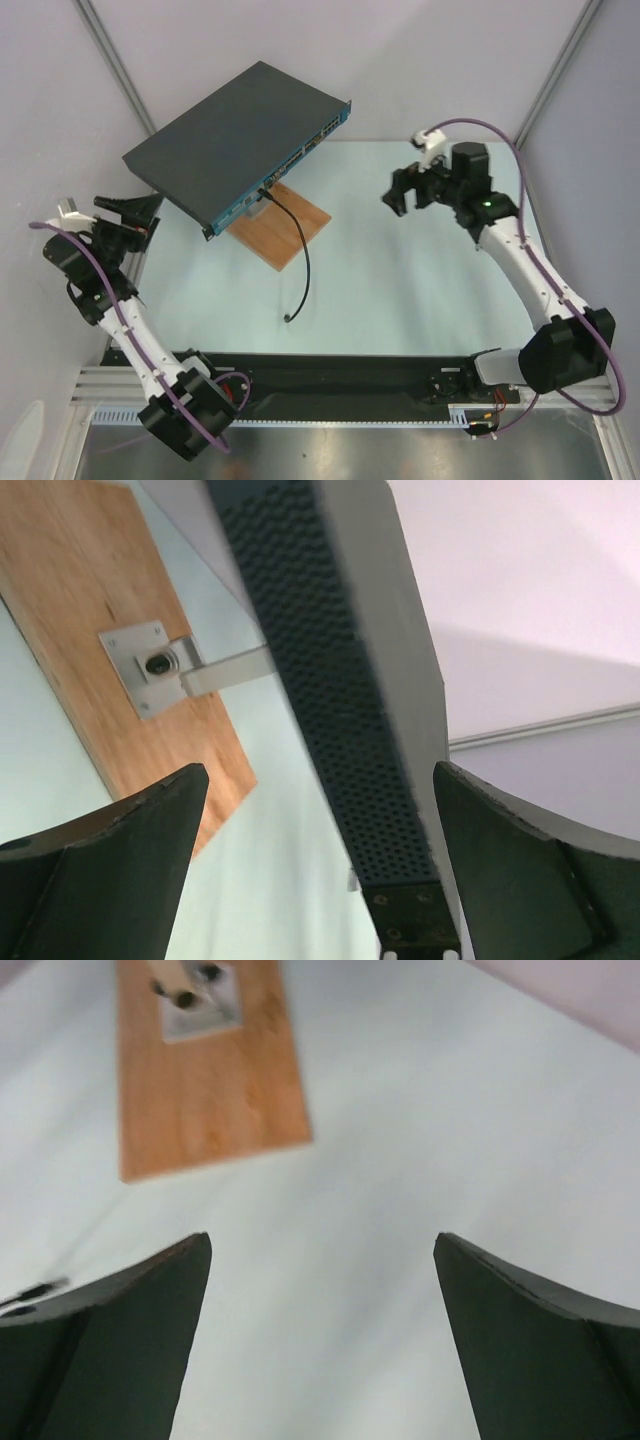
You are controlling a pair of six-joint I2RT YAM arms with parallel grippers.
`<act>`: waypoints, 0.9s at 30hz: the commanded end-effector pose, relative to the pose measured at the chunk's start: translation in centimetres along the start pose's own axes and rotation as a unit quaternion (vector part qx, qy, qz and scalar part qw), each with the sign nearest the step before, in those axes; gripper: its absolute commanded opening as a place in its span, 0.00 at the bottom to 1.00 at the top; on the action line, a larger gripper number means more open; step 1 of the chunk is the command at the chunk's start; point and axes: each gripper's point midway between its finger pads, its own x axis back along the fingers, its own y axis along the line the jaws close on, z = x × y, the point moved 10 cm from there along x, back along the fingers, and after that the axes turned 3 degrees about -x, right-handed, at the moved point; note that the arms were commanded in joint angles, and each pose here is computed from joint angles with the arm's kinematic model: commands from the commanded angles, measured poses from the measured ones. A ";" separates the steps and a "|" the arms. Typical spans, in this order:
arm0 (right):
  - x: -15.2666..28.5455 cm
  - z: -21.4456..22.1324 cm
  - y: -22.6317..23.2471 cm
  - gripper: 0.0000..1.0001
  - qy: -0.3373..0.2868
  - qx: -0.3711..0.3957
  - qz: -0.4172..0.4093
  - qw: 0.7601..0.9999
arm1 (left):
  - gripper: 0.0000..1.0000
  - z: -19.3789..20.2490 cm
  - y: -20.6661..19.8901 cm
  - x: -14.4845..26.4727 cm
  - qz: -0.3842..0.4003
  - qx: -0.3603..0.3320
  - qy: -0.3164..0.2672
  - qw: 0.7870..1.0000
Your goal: Insert the plug into the switch port
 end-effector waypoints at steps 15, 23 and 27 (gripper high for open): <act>15.1 15.6 -17.7 0.63 0.285 -0.253 0.260 0.887 | 0.96 -0.9 -11.5 0.7 0.096 -0.441 -0.009 0.892; 10.6 17.2 -19.9 0.45 0.294 -0.262 0.267 0.880 | 0.96 -0.8 -12.4 0.8 0.105 -0.465 -0.014 0.879; 8.7 17.9 -20.9 0.41 0.297 -0.260 0.276 0.876 | 0.96 -0.7 -12.4 0.9 0.103 -0.465 -0.014 0.879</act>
